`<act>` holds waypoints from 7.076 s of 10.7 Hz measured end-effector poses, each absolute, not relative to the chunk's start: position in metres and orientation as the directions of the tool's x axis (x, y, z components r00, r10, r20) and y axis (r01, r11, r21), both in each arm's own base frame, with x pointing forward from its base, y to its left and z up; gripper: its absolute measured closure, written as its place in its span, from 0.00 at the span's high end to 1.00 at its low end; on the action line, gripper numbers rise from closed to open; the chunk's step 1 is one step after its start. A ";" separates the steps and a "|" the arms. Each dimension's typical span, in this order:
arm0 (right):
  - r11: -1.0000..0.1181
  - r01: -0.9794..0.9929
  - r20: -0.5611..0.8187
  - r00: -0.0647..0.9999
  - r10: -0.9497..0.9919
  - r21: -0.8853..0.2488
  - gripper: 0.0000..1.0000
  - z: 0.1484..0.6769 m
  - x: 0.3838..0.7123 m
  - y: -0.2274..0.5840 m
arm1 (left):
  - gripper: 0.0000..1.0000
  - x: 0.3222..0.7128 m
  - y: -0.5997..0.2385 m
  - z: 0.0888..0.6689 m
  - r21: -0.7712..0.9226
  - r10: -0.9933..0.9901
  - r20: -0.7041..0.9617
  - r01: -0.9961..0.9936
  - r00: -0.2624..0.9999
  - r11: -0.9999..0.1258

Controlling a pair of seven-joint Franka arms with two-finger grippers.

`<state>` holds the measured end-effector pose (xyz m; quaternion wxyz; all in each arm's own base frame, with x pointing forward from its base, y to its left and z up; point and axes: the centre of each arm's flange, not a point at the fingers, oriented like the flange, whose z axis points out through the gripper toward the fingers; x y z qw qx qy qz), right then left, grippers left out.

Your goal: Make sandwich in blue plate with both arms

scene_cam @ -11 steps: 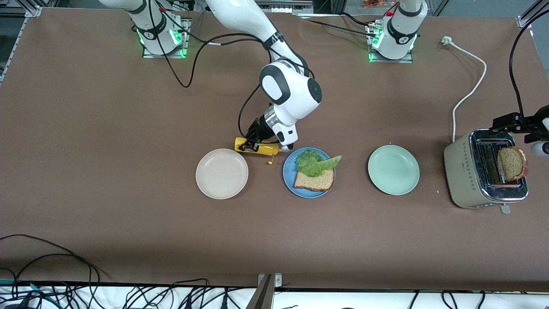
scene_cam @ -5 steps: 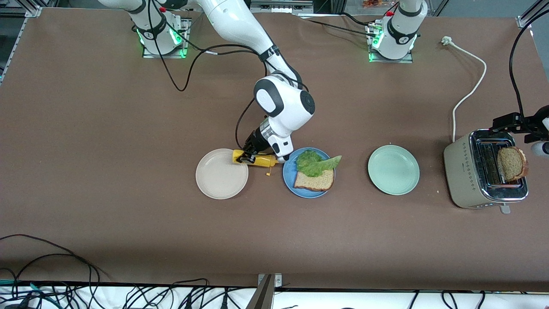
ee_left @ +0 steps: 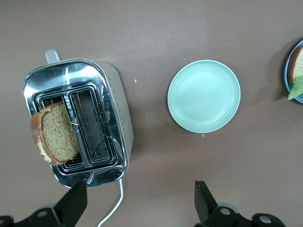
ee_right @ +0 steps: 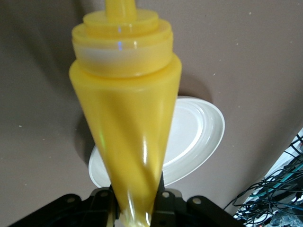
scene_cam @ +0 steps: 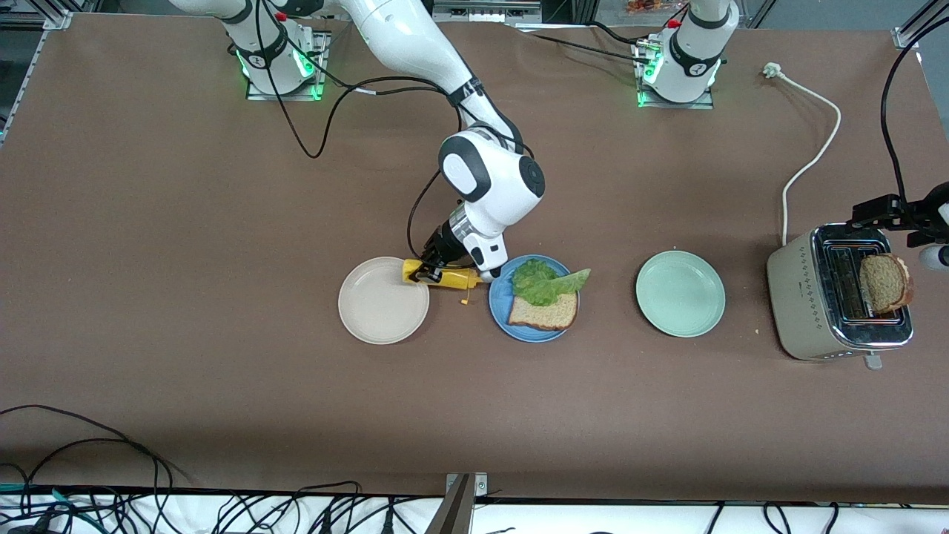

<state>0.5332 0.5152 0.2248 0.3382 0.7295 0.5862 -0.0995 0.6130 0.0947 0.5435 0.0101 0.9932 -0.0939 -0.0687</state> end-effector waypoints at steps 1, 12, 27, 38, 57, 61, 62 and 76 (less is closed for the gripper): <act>-0.084 0.922 -0.541 0.293 0.788 0.377 0.28 0.225 0.533 0.516 | 1.00 0.613 0.096 0.543 0.033 -0.186 -0.135 -0.183 0.973 -0.983; -0.463 0.882 -0.076 0.458 0.886 -0.086 0.28 0.371 0.648 0.365 | 1.00 0.612 0.099 0.544 0.032 -0.181 -0.136 -0.178 0.974 -0.983; -0.068 0.936 0.354 0.197 0.915 -0.346 0.28 0.369 0.711 0.159 | 1.00 0.611 0.106 0.543 0.031 -0.170 -0.137 -0.167 0.976 -0.985; 0.233 0.932 0.670 0.014 0.742 -0.278 0.28 0.198 0.721 0.034 | 1.00 0.629 0.236 0.443 0.035 -0.098 -0.104 -0.094 0.990 -0.995; 0.267 0.949 0.739 -0.056 0.671 -0.170 0.99 0.152 0.722 0.016 | 0.11 0.639 0.205 0.446 -0.013 -0.191 -0.300 -0.204 0.935 -0.979; 0.264 0.948 0.730 -0.054 0.682 -0.177 1.00 0.153 0.721 -0.007 | 0.11 0.649 0.079 0.514 -0.038 -0.350 -0.287 -0.376 0.892 -0.926; 0.264 0.948 0.720 -0.059 0.692 -0.176 1.00 0.154 0.720 -0.018 | 0.11 0.646 0.050 0.522 -0.025 -0.391 -0.291 -0.416 0.873 -0.909; -0.122 0.972 0.303 0.181 0.936 -0.202 1.00 0.404 0.721 -0.054 | 0.11 0.666 -0.225 0.306 0.729 -0.521 -0.170 -0.249 0.837 -0.637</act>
